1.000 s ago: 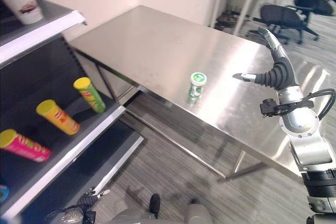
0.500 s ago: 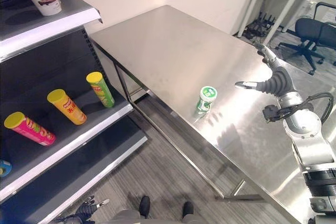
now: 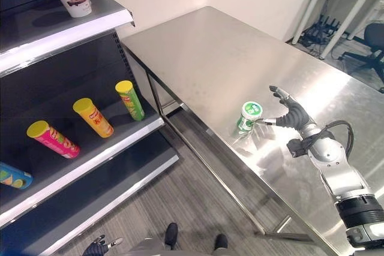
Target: Put the goods on the table back onto the shelves and tidy them up.
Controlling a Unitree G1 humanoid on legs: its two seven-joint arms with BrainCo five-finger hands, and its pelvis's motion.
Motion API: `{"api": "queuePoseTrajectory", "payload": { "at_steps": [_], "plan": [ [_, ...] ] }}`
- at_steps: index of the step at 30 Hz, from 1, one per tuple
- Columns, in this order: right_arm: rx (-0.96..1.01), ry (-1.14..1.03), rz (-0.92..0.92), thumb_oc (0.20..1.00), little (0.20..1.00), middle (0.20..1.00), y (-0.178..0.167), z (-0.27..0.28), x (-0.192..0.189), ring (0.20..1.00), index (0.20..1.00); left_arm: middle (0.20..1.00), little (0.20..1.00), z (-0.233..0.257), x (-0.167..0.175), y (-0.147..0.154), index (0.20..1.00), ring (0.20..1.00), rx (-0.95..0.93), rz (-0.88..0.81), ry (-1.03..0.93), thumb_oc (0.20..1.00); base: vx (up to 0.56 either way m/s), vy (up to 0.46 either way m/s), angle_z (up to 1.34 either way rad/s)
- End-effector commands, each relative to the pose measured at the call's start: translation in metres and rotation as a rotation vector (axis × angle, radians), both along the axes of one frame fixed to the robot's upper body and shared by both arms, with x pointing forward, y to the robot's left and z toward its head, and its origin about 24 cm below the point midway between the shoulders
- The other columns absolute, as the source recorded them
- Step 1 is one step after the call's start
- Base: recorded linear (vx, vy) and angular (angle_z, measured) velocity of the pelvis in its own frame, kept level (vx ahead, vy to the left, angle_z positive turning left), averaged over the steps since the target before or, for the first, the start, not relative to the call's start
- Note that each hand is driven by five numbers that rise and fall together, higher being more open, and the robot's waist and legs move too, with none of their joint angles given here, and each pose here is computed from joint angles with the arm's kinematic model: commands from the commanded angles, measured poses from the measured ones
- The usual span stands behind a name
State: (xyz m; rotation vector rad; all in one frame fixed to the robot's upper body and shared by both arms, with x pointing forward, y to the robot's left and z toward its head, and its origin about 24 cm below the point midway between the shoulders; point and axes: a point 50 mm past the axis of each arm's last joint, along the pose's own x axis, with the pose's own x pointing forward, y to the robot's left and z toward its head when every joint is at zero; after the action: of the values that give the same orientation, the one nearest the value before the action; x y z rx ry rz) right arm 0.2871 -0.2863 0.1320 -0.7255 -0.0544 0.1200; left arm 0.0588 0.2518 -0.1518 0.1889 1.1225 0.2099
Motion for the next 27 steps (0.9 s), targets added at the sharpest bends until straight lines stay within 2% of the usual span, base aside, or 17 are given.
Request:
{"api": "queuePoseTrajectory", "payload": {
  "at_steps": [1, 16, 17, 18, 19, 27],
  "plan": [
    [0.010, -0.074, 0.052, 1.000, 1.000, 1.000, 0.012, 0.018, 0.012, 1.000, 1.000, 1.000, 1.000, 0.007, 0.020, 0.012, 1.000, 1.000, 0.057, -0.072, -0.047, 1.000, 0.03, -0.014, 0.14],
    [-0.013, -0.029, 0.092, 1.000, 1.000, 1.000, 0.024, 0.010, 0.023, 1.000, 1.000, 1.000, 1.000, 0.006, 0.023, 0.005, 1.000, 1.000, 0.046, -0.065, -0.063, 1.000, 0.01, -0.008, 0.04],
    [-0.020, -0.030, 0.097, 0.799, 0.799, 0.799, 0.025, 0.011, 0.023, 0.799, 0.799, 1.000, 1.000, 0.006, 0.023, 0.004, 1.000, 1.000, 0.043, -0.061, -0.059, 1.000, 0.00, 0.000, 0.00],
    [-0.020, -0.030, 0.097, 0.476, 0.476, 0.476, 0.025, 0.011, 0.023, 0.476, 0.476, 1.000, 1.000, 0.006, 0.023, 0.004, 1.000, 1.000, 0.043, -0.061, -0.059, 1.000, 0.01, -0.007, 0.03],
    [-0.035, -0.032, 0.089, 0.200, 0.200, 0.200, 0.025, 0.010, 0.025, 0.200, 0.200, 1.000, 1.000, 0.005, 0.024, 0.003, 1.000, 1.000, 0.039, -0.057, -0.060, 1.000, 0.00, -0.006, 0.03],
    [-0.060, -0.071, 0.098, 0.200, 0.200, 0.200, 0.028, 0.019, 0.024, 0.200, 0.200, 1.000, 1.000, 0.007, 0.027, 0.006, 1.000, 1.000, 0.055, -0.047, -0.062, 1.000, -0.01, -0.008, 0.05]
  ]
}}
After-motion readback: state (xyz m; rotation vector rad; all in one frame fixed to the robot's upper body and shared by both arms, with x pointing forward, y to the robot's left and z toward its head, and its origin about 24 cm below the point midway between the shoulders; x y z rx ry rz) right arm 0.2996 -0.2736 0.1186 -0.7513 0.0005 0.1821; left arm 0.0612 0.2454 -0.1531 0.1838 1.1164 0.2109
